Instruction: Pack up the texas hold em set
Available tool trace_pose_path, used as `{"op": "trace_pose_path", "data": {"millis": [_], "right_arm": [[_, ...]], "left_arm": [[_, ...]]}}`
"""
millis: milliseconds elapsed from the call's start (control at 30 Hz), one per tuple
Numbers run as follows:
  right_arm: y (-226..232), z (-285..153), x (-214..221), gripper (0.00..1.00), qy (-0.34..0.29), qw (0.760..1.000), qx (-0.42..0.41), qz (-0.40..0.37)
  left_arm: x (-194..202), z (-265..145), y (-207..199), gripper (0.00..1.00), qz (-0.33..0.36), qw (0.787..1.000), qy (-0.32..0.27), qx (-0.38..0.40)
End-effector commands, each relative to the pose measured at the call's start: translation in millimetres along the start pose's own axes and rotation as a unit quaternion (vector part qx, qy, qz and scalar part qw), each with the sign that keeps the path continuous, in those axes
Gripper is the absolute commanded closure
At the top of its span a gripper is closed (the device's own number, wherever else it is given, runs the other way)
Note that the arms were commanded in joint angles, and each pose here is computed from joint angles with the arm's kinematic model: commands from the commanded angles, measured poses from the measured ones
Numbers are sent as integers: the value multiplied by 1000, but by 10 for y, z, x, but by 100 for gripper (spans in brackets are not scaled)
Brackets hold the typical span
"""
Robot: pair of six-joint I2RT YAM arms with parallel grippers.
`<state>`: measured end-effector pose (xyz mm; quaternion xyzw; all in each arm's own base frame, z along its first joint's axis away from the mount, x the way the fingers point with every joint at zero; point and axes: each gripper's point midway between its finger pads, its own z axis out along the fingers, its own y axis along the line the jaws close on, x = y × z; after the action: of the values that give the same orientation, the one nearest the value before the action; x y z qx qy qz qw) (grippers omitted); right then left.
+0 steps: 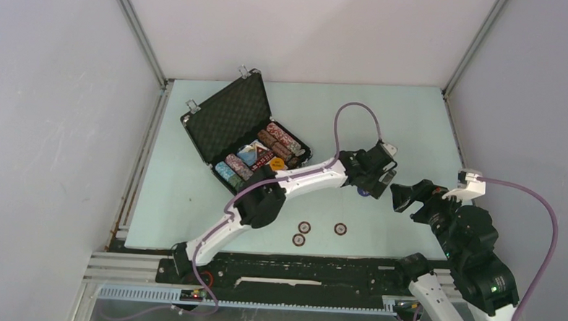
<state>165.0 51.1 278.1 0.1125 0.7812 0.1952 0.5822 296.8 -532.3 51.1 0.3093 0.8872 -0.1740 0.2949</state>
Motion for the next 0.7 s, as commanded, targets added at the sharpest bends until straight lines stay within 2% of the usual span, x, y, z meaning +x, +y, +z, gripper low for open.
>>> {"op": "trace_pose_path", "data": {"millis": [0,167,267,433,667], "right_arm": [[39,-6,-52,1,-11,1000,-9,-1],[39,1,-49,1,-11,1000,-10,-1],[42,5,-45,1,-9,1000,-10,0],[42,8,-36,1,-7,1000,-10,0],[38,0,-44,1,-9,1000,-9,0]], "left_arm": [[-116,15,48,13,18,999,-18,-24],[-6,127,8,20,40,999,-10,-32],[15,157,9,30,51,998,-8,-41],[72,202,15,39,58,997,0,-42],[82,82,15,53,62,997,12,-33]]}}
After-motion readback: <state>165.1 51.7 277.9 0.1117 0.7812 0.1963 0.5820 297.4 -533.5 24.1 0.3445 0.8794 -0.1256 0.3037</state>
